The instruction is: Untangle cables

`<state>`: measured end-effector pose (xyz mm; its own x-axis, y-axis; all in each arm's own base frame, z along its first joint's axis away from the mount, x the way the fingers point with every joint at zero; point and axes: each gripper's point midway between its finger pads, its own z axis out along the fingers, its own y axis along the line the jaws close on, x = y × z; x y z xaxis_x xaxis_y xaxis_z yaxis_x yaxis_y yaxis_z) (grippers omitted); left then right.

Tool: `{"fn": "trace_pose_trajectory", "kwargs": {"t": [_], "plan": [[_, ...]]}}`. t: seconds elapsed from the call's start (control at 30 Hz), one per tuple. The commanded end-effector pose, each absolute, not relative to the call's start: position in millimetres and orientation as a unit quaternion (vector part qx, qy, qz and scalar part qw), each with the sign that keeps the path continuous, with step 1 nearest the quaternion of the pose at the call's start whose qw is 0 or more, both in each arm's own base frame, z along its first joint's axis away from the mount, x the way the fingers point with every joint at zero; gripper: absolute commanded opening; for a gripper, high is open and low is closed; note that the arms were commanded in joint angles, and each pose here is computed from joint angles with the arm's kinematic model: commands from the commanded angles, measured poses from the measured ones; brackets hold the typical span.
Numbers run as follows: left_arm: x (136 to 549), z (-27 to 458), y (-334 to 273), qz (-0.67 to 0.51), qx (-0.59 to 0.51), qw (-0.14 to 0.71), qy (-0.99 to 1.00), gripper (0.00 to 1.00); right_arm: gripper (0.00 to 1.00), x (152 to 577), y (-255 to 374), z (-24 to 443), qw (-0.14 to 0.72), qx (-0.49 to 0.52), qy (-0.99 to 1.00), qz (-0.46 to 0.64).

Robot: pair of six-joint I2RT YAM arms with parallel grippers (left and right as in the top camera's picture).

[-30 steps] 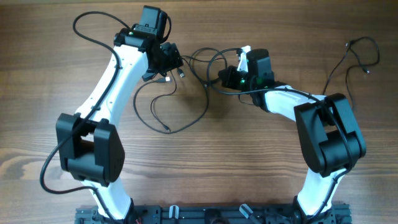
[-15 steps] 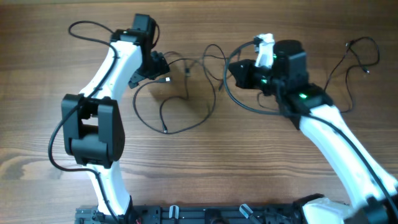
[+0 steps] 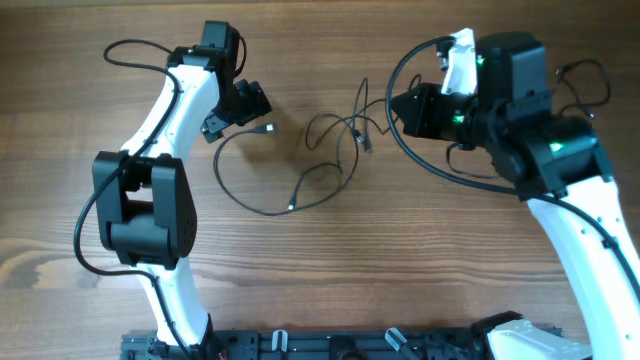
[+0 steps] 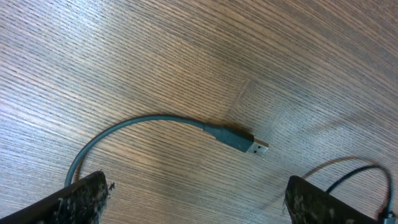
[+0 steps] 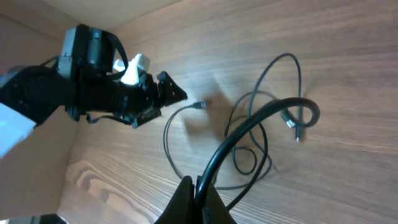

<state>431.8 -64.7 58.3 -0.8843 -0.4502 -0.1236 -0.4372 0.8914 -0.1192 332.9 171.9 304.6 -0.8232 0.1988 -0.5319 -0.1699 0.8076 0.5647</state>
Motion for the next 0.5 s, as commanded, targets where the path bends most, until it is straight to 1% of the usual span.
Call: {"fn": "trace_pose_trajectory", "kwargs": {"t": [0.0, 0.3, 0.37, 0.47], "plan": [[431, 56, -67, -0.047, -0.226, 0.071, 0.970, 0.94, 0.04, 340, 168, 342, 0.348, -0.003, 0.885, 0.308], [431, 56, -67, -0.047, -0.225, 0.071, 0.971, 0.95, 0.04, 361, 176, 455, 0.508, -0.041, 0.784, 0.355], [431, 56, -67, -0.047, -0.225, 0.072, 0.971, 0.96, 0.04, 365, 176, 471, 0.535, -0.046, 0.763, 0.360], [431, 56, -67, -0.047, -0.225, 0.072, 0.971, 0.96, 0.04, 374, 177, 474, 0.547, -0.045, 0.755, 0.358]]}}
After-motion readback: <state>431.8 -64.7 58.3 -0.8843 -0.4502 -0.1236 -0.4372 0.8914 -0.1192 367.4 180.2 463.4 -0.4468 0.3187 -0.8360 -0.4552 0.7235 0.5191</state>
